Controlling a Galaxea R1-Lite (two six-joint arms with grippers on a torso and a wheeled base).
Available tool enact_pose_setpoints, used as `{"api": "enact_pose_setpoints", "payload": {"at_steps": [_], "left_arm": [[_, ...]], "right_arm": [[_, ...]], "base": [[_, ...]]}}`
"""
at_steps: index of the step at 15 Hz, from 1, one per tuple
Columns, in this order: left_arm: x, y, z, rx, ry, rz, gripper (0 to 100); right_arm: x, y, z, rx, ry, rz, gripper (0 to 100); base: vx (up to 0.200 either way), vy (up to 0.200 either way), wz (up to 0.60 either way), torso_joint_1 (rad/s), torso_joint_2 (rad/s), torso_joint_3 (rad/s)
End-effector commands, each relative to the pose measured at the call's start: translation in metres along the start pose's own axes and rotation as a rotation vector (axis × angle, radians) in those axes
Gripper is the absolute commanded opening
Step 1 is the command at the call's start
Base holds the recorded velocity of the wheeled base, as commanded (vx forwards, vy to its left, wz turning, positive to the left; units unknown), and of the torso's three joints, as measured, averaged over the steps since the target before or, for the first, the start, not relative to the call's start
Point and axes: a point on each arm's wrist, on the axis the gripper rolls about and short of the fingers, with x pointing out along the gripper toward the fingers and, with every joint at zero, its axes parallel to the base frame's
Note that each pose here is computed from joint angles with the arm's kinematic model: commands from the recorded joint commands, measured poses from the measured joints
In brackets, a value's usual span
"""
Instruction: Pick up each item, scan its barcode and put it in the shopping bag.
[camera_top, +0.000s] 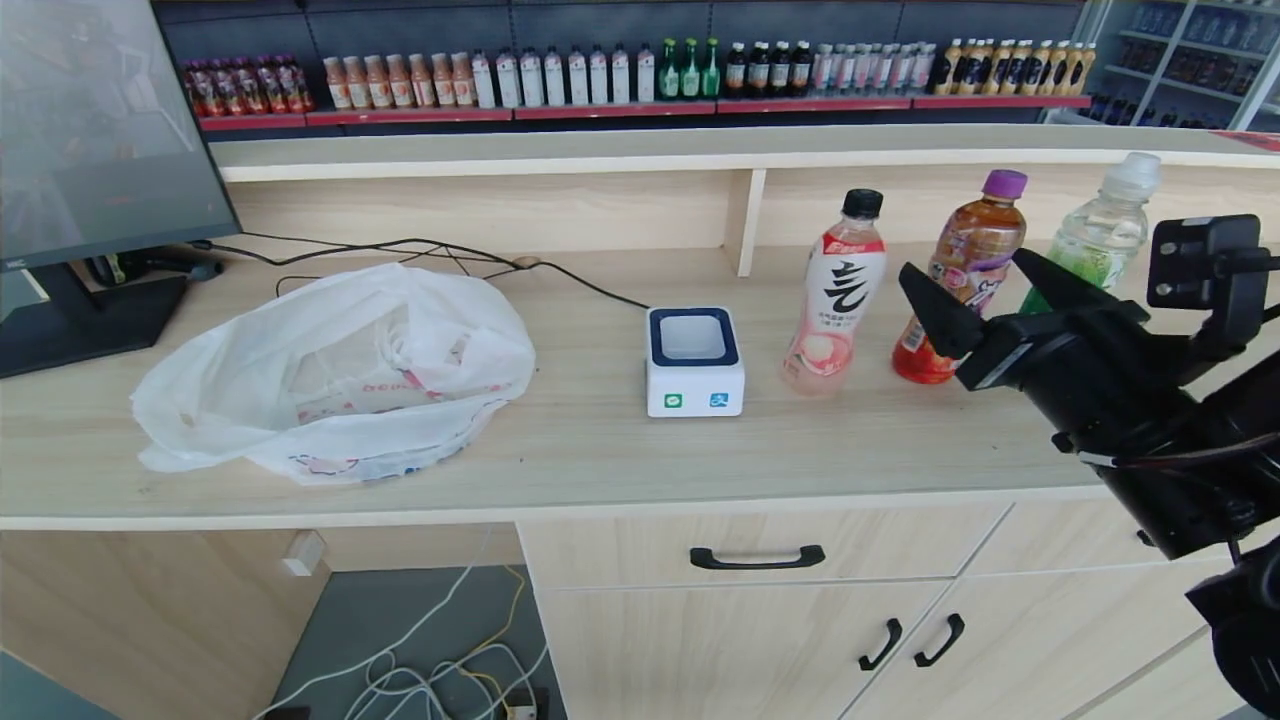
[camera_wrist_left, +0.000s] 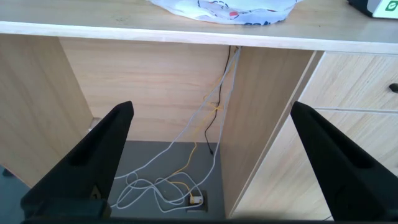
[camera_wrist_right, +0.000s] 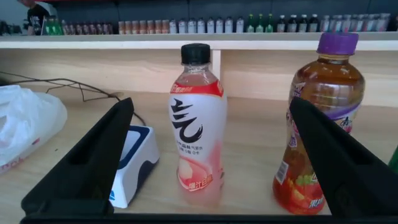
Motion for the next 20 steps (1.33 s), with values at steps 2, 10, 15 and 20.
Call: {"api": "enact_pose_setpoints", "payload": {"at_steps": [2, 10, 15, 20], "left_arm": [[0.000, 0.000, 0.000, 0.000, 0.000, 0.000, 100], [0.000, 0.000, 0.000, 0.000, 0.000, 0.000, 100], [0.000, 0.000, 0.000, 0.000, 0.000, 0.000, 100], [0.000, 0.000, 0.000, 0.000, 0.000, 0.000, 100]], "right_arm": [[0.010, 0.005, -0.020, 0.024, 0.045, 0.005, 100], [0.019, 0.008, -0.074, 0.018, 0.197, 0.011, 100], [0.029, 0.006, -0.072, 0.017, 0.164, -0.001, 100], [0.045, 0.007, -0.081, 0.026, 0.141, -0.005, 100]], "base": [[0.000, 0.000, 0.00, 0.000, 0.00, 0.000], [0.000, 0.000, 0.00, 0.000, 0.00, 0.000], [0.000, 0.000, 0.00, 0.000, 0.00, 0.000], [0.000, 0.000, 0.00, 0.000, 0.00, 0.000]]}}
